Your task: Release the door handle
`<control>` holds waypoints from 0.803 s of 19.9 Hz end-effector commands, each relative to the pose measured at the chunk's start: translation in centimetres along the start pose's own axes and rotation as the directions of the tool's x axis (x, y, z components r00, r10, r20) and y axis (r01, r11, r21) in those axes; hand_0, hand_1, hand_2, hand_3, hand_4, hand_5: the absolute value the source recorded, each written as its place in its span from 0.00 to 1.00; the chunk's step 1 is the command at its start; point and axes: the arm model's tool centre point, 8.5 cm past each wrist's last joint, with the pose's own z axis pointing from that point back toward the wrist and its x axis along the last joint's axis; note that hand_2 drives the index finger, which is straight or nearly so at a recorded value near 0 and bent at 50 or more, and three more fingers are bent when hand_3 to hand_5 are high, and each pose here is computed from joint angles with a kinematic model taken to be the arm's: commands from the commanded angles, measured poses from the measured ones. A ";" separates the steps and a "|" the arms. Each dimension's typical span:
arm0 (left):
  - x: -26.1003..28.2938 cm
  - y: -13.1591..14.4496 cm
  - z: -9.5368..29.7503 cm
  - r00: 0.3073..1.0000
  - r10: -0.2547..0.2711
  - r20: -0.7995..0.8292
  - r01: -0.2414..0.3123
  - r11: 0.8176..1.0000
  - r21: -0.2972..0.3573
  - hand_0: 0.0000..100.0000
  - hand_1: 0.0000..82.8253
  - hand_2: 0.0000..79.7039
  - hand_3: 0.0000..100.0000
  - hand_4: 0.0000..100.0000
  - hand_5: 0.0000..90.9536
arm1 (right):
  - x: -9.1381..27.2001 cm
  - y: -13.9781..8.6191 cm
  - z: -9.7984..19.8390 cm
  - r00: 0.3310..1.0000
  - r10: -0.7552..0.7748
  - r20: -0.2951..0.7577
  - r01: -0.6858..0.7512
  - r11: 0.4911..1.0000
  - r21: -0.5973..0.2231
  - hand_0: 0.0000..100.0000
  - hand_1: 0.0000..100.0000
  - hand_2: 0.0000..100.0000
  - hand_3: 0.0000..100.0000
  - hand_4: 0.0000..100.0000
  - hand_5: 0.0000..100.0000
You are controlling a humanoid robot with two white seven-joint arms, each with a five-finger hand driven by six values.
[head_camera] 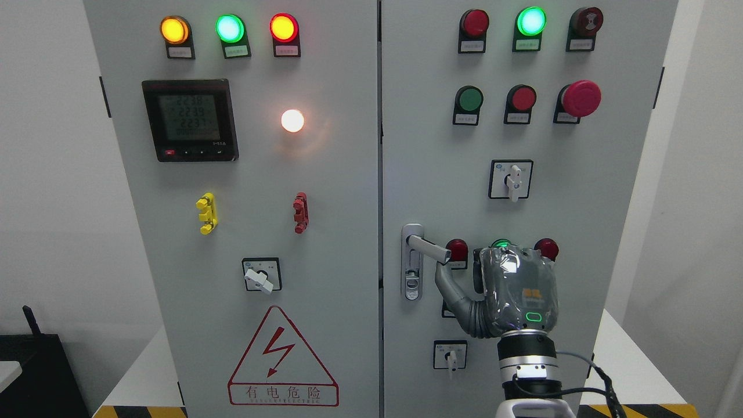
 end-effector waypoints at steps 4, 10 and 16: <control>-0.5 0.1 0.1 1.000 0.013 -0.014 -0.012 1.000 0.004 0.12 0.47 0.00 0.00 0.00 0.00 | -0.1 -0.1 0.0 1.000 0.001 0.001 -0.001 1.000 -0.002 0.41 0.11 0.96 1.00 1.00 0.95; -0.7 0.1 0.1 1.000 0.013 -0.016 -0.013 1.000 0.004 0.12 0.47 0.00 0.00 0.00 0.00 | -0.1 -0.1 -0.1 1.000 0.001 0.000 -0.001 1.000 -0.003 0.41 0.12 0.96 1.00 1.00 0.95; -0.6 0.1 0.1 1.000 0.013 -0.015 -0.013 1.000 0.004 0.12 0.47 0.00 0.00 0.00 0.00 | -0.1 -0.2 -0.2 1.000 0.002 0.001 -0.002 1.000 -0.006 0.42 0.12 0.96 1.00 1.00 0.95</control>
